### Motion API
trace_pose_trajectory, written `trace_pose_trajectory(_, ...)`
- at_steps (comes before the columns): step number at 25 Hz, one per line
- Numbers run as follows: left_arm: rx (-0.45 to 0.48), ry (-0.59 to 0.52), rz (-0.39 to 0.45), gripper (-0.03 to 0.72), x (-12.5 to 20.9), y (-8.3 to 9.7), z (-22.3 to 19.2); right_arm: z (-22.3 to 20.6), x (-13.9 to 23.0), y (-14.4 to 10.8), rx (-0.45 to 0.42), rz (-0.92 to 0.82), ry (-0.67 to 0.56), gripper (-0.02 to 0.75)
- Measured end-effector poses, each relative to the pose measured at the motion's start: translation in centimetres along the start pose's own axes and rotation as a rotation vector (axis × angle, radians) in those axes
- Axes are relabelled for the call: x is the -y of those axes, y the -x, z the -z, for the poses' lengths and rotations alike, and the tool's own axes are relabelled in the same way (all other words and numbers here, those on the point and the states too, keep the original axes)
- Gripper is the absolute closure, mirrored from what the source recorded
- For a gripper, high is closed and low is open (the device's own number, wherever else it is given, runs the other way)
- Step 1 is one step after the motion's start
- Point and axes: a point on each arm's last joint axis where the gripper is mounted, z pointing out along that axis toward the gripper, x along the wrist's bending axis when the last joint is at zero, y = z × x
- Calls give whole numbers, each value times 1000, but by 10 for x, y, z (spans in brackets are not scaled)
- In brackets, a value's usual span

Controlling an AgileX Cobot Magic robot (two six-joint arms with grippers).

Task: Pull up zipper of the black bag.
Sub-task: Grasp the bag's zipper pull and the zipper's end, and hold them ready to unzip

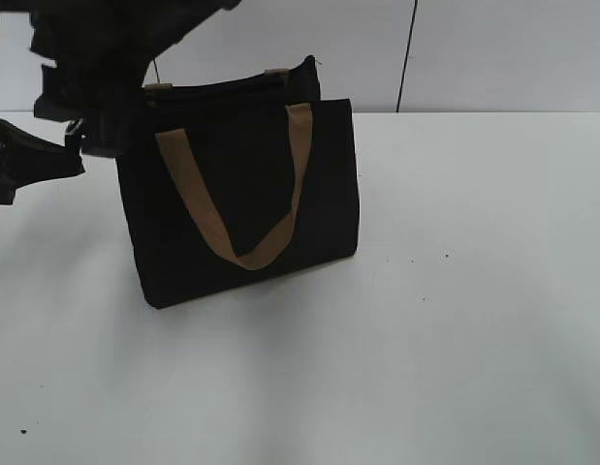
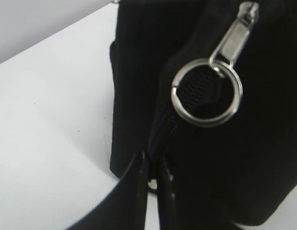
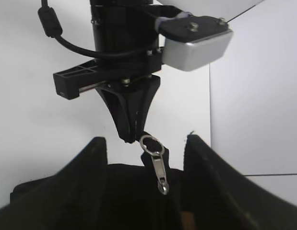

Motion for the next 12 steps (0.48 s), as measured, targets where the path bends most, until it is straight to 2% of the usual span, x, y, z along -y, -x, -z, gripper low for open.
trace_pose_trajectory(7,12,7,-1,660,-1,1,0,-42,8,-19,2,104,-10,339)
trace_pose_trajectory(12,18,11,-1,660,-1,2,0,-60,15,-19,89,121,-4,344)
